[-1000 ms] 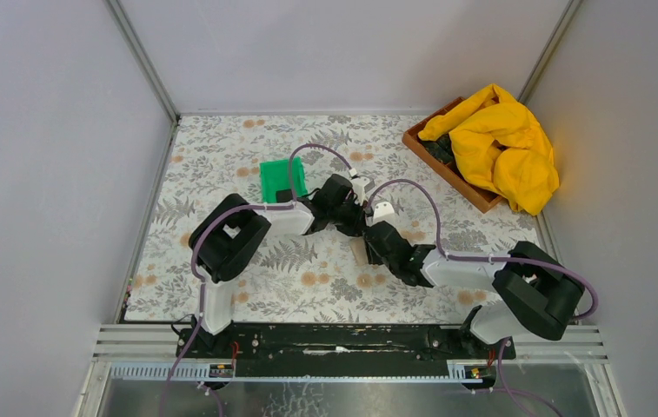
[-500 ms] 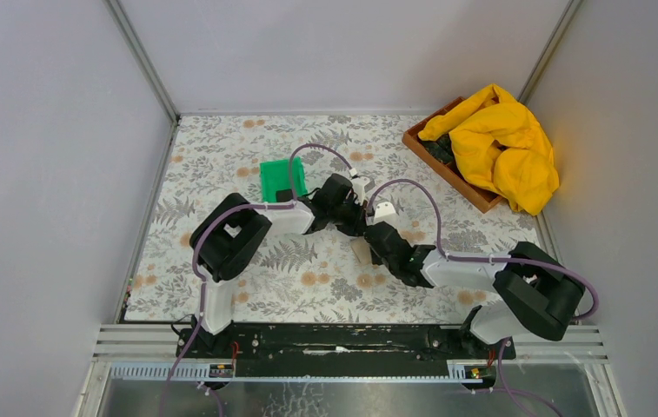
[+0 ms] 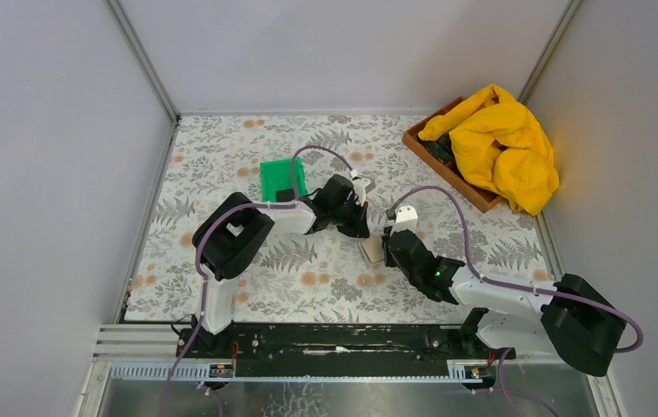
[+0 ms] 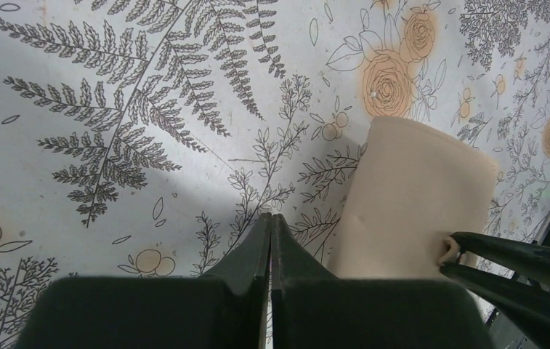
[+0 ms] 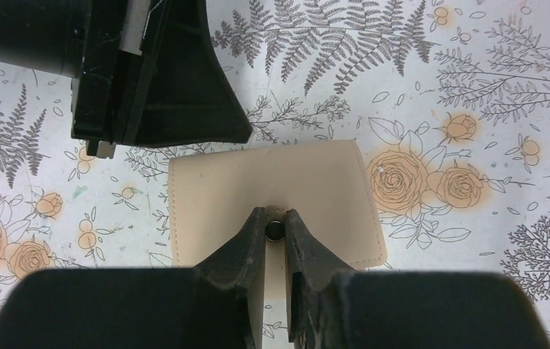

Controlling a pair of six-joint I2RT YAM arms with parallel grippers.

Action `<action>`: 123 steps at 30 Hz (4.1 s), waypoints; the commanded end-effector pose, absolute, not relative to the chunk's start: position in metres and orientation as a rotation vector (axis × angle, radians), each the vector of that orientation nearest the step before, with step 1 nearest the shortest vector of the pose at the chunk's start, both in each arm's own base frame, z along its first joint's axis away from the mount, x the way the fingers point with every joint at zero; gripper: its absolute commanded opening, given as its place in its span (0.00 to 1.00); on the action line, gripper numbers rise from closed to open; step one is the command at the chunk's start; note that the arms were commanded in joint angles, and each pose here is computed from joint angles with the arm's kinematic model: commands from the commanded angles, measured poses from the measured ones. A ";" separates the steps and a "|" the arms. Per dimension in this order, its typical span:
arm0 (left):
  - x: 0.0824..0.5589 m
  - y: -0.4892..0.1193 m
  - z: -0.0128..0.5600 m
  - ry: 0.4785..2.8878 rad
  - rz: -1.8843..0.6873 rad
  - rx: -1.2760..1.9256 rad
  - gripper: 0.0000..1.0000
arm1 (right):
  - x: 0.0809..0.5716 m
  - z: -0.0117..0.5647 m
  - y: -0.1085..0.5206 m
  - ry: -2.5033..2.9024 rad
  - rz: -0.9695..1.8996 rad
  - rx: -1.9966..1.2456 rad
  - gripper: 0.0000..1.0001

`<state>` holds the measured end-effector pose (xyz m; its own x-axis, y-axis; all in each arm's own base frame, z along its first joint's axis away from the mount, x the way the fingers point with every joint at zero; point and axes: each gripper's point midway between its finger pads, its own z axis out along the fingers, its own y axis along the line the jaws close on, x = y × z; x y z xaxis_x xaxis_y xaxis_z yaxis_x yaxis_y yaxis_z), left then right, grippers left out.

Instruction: Take the credit cards out of the card holder

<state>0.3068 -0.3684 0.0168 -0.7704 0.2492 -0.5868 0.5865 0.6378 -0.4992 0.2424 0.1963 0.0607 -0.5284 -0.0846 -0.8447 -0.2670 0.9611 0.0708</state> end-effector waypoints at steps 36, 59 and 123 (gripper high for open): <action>0.261 -0.392 0.047 2.341 -1.435 0.728 0.00 | 0.262 0.045 0.196 2.113 0.125 -0.231 0.00; 0.273 -0.377 -0.037 2.666 -1.127 0.588 0.00 | 0.242 0.077 0.215 1.980 0.522 -0.230 0.00; 0.287 -0.375 0.004 2.493 -1.126 0.556 0.00 | 0.266 0.076 0.188 2.135 0.318 -0.022 0.07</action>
